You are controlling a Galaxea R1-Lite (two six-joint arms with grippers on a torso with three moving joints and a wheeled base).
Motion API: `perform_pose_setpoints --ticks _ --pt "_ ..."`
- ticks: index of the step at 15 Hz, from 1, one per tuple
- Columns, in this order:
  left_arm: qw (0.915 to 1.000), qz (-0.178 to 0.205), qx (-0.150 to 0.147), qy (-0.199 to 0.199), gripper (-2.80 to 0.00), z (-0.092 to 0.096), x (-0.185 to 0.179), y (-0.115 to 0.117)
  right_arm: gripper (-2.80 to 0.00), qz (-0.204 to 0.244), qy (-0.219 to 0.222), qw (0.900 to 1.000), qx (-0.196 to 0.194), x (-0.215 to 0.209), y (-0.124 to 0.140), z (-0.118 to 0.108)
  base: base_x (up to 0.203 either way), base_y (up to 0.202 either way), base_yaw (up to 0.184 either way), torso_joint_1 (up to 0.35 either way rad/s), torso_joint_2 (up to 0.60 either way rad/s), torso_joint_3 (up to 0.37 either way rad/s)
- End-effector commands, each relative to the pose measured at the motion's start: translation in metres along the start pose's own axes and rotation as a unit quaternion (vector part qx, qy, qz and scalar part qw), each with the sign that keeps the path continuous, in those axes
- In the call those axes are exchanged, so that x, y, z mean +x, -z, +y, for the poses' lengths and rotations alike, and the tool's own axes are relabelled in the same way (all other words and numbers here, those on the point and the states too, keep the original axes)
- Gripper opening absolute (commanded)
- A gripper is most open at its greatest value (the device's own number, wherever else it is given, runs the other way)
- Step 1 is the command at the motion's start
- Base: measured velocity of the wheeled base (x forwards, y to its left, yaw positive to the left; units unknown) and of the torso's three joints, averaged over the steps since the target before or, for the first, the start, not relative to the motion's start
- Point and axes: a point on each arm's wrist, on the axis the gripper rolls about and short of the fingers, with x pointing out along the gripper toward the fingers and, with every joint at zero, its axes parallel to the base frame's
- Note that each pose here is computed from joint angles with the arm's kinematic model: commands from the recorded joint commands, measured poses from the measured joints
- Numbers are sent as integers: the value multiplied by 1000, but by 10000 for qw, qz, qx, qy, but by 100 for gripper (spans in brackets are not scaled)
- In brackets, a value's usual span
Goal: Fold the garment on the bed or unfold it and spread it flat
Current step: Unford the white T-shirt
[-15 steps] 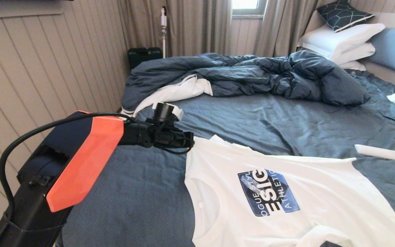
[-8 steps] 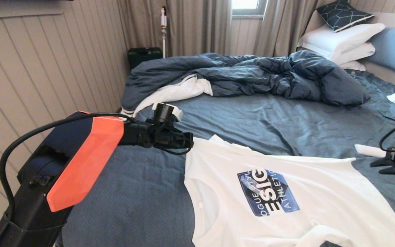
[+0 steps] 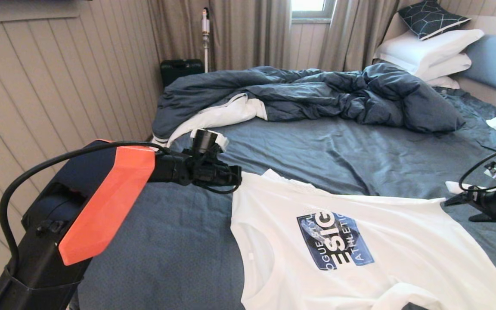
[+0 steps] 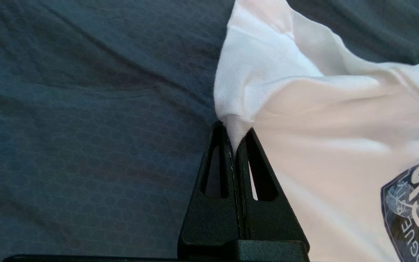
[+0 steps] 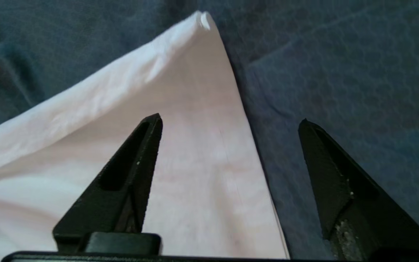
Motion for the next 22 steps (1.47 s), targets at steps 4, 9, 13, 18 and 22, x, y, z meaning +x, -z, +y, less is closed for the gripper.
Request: perform_pose_setpoints --ticks 4,9,13,18,22 --pt "10000 -23 -45 -42 -280 7 -1 -1 0 126 -44 9999 -49 13 2 5 0 0 0 0 0 0" --pt "10000 -8 -60 -60 -280 9 0 0 0 254 24 9994 -235 24 9 23 0 0 0 0 0 0" --pt "9999 27 -86 -71 -280 10 1 1 0 255 238 9986 -400 31 10 36 0 0 0 0 0 0" --pt "9999 52 -88 -71 -280 9 1 2 -280 430 194 9975 -533 43 17 52 0 0 0 0 0 0" --pt "9999 36 -97 -93 -280 10 1 2 -280 419 185 9973 -566 43 16 55 0 0 0 0 0 0"
